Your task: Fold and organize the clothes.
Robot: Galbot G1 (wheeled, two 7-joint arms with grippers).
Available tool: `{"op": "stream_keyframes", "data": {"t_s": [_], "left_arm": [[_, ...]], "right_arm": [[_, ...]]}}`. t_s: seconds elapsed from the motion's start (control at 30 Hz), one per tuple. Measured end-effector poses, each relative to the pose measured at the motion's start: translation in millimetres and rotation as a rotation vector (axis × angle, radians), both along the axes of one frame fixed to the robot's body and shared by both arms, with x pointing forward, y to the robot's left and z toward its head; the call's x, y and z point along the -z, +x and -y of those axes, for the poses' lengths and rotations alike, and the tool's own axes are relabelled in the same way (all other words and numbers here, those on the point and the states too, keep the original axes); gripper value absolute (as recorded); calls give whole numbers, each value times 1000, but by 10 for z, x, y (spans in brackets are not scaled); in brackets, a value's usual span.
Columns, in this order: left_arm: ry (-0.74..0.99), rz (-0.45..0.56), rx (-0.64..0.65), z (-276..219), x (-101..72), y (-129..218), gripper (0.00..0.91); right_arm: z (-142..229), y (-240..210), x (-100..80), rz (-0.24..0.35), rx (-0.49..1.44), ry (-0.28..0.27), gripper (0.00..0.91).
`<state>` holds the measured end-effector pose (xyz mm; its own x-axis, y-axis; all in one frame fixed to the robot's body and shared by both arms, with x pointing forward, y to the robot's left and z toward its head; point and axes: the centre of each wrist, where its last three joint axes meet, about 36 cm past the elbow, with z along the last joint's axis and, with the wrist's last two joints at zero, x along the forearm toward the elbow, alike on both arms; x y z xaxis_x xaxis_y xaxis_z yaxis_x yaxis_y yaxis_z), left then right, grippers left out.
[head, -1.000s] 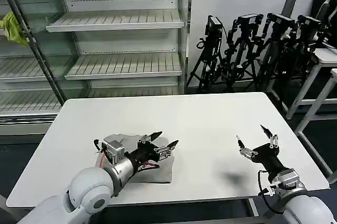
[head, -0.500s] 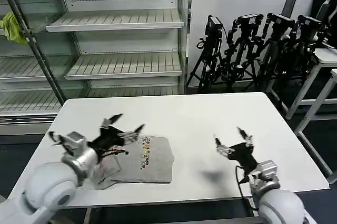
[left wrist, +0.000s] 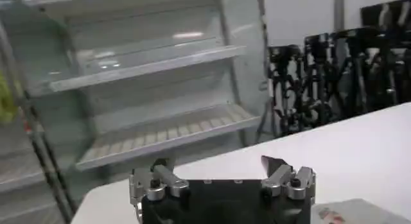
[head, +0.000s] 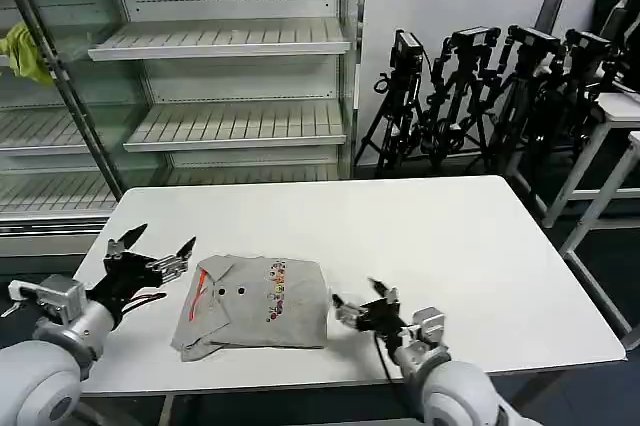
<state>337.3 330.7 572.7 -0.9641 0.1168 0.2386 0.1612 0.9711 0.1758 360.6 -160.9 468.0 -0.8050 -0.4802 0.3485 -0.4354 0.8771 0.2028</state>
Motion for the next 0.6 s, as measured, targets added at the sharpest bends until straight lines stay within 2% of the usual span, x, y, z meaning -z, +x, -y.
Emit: {"op": "stream_keyframes", "data": {"t_s": [0.47,0.6], "left_arm": [[4,-19,-62,-106,139,-153,907],[3,-19,-70,-120,168,-183,907]], "right_arm": [[-435,-53,198,-121,-30,97,907],[-504,-46,256,-146,-19,116,736]]}}
